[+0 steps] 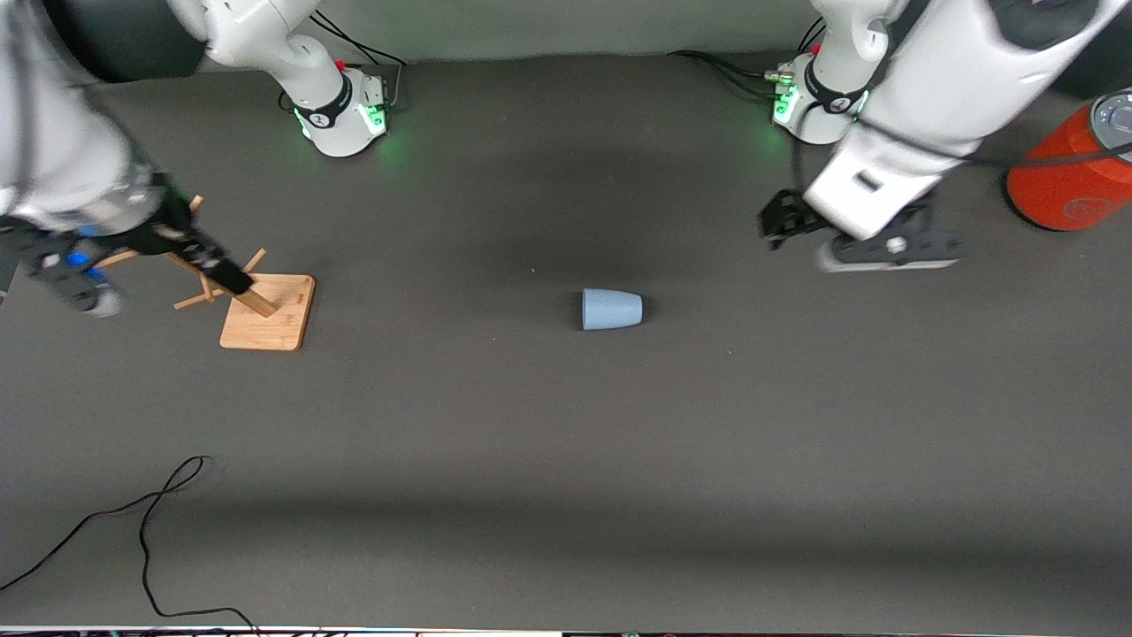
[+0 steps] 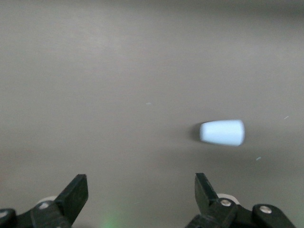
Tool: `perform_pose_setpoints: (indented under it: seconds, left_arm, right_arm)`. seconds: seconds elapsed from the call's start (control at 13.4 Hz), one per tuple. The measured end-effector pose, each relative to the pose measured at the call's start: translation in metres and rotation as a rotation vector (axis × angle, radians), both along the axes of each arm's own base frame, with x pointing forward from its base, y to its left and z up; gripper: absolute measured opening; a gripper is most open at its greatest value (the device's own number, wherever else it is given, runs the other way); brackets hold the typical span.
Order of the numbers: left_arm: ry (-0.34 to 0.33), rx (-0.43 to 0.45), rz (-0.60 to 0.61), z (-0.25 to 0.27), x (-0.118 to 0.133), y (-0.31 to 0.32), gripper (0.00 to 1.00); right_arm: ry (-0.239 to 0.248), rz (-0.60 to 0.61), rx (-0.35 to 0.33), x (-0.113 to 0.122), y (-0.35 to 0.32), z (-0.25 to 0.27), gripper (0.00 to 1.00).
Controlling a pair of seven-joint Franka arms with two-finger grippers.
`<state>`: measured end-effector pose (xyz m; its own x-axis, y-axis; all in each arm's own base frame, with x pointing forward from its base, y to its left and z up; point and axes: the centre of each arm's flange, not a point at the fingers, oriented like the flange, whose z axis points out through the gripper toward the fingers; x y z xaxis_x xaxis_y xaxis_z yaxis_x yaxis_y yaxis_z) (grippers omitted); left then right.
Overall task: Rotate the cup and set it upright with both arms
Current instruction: 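Withdraw the right gripper while the left gripper reaches the cup rim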
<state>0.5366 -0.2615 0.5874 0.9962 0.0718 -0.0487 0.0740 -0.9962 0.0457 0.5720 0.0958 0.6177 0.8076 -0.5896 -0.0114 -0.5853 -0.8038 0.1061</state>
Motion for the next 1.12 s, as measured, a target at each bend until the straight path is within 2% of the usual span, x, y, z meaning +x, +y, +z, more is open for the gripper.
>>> perform_pose_setpoints:
  seconds: [0.15,0.37,0.67,0.89,1.12]
  left_arm:
    - [0.019,-0.024,0.038,-0.033,0.013,-0.056,1.0]
    - [-0.001,0.053,0.064,-0.095,0.015,-0.156,1.0]
    - [-0.063,0.15,0.027,-0.187,-0.024,-0.273,0.99]
    - [-0.11,0.263,-0.049,-0.251,-0.042,-0.301,0.98]
    - [-0.14,0.395,-0.215,-0.316,-0.072,-0.325,0.95]
  right_arm:
    - [-0.007,0.073,0.047,0.003,-0.052,-0.005,1.0]
    - [-0.024,0.189,0.082,0.003,-0.095,-0.011,1.0]
    - [-0.038,0.369,0.107,0.005,-0.125,-0.022,1.0]
    - [-0.07,0.496,0.108,0.005,-0.142,-0.021,1.0]
    - [-0.077,0.529,0.11,0.005,-0.141,-0.019,1.0]
